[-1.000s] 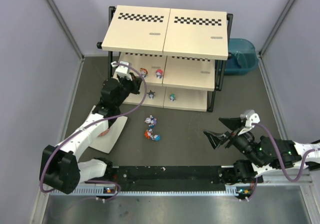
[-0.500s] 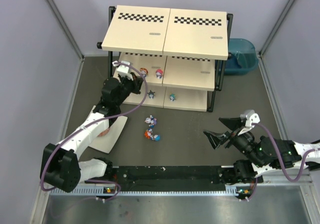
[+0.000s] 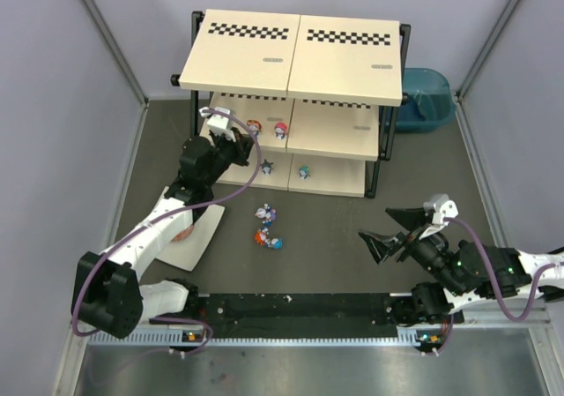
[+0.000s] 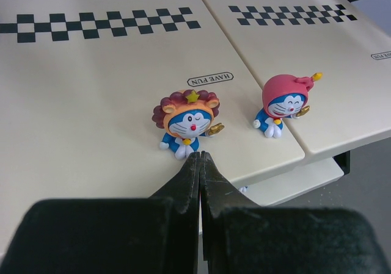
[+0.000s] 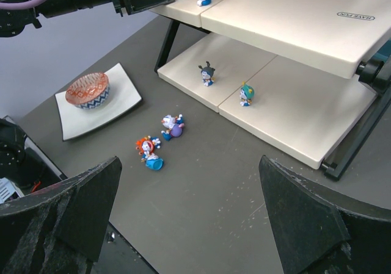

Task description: Place and organize the plastic toys onto the shelf

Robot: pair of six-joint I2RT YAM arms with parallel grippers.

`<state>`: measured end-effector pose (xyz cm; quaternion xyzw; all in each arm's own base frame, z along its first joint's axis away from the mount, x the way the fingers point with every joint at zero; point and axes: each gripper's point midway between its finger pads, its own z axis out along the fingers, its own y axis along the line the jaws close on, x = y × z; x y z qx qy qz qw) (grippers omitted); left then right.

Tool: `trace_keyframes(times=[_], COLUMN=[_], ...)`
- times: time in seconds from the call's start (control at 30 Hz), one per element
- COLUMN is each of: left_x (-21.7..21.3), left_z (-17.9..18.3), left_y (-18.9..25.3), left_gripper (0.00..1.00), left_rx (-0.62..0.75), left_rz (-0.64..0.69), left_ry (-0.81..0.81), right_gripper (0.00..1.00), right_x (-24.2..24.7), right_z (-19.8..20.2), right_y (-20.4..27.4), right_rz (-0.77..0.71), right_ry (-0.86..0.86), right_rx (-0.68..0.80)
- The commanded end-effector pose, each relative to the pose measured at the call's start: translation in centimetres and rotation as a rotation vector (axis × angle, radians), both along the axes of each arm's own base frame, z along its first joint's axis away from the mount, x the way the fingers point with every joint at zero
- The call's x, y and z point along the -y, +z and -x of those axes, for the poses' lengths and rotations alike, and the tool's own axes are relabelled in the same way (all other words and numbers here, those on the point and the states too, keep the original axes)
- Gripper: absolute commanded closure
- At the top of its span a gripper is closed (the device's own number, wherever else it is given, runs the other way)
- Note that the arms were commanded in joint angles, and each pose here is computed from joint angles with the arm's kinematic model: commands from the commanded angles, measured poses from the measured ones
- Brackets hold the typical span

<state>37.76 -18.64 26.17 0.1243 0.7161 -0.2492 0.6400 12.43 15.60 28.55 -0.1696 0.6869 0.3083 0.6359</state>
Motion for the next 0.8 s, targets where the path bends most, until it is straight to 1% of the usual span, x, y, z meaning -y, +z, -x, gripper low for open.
trace_keyframes(times=[0.0,0.77], left_x=[0.83,1.11], left_z=[-0.18,-0.47], left_y=[1.65,1.43], left_gripper=[1.00,1.00], left_rx=[0.033,0.029], left_rz=[0.026,0.029], left_ry=[-0.030,-0.033], right_gripper=[0.04,0.04], right_x=[0.14,0.27], right_z=[-0.02,-0.05], right_y=[0.08,-0.12], right_rz=[-0.014,-0.021], right_ry=[-0.003,-0.006], right_rx=[-0.003,-0.007])
